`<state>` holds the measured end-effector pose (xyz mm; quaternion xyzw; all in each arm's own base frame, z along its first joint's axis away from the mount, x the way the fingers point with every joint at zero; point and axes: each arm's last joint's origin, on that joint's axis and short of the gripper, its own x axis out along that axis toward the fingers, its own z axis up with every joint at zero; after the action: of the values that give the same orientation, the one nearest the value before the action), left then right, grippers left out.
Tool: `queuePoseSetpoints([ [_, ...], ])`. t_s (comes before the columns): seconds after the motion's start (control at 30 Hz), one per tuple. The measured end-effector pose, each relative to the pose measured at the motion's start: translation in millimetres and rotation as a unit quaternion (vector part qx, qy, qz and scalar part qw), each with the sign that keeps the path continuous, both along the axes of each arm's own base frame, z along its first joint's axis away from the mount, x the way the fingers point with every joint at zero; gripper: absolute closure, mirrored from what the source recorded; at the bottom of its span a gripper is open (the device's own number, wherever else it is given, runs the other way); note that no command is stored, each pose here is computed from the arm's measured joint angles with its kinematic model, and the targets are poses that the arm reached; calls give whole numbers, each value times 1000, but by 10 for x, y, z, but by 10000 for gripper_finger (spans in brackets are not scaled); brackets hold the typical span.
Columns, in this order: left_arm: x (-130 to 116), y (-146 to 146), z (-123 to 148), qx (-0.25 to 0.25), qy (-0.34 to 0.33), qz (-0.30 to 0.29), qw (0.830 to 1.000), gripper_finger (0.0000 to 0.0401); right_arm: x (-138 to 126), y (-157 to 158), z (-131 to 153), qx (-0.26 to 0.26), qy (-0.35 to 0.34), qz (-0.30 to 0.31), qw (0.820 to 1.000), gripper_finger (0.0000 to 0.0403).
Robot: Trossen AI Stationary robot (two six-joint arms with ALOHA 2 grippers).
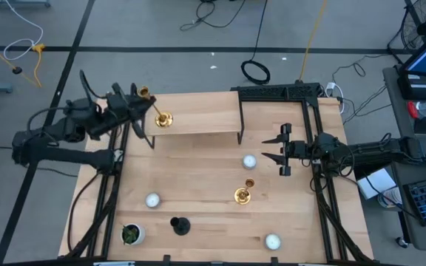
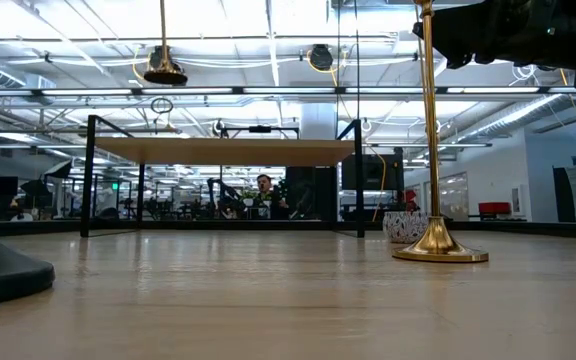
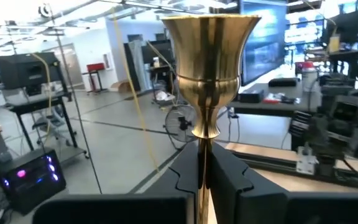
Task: Pick & Place candle stick holders
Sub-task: Put the left gold candle holder on the shelf
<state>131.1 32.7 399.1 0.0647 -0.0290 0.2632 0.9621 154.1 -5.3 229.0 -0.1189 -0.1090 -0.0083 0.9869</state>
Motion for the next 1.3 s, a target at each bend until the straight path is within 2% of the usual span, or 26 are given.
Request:
queuePoseSetpoints([
  [0.17, -35, 275, -23, -10, 3, 32, 999, 384, 0, 0, 0, 0, 0, 0, 1000, 232],
  [0.5, -89, 917, -194, -79, 31, 68, 994, 384, 0, 0, 1, 4, 0, 1, 1000, 232],
  [0.7, -151, 1254, -327, -111, 53, 135, 983, 384, 0, 0, 1, 4, 0, 1, 1000, 232],
  [0.8, -167, 1366, -383, -124, 60, 147, 980, 384, 0, 0, 1, 4, 0, 1, 1000, 232],
  [0.93, -121, 1465, -456, -140, 69, 121, 980, 384, 0, 0, 1, 4, 0, 1, 1000, 232],
  [1.17, -54, 1571, -463, -122, 57, 120, 984, 382, 0, 0, 1, 18, 0, 4, 1000, 232],
  [1.3, -61, 1575, -492, -120, 76, 136, 981, 382, 0, 1, 1, 18, 0, 4, 1000, 232],
])
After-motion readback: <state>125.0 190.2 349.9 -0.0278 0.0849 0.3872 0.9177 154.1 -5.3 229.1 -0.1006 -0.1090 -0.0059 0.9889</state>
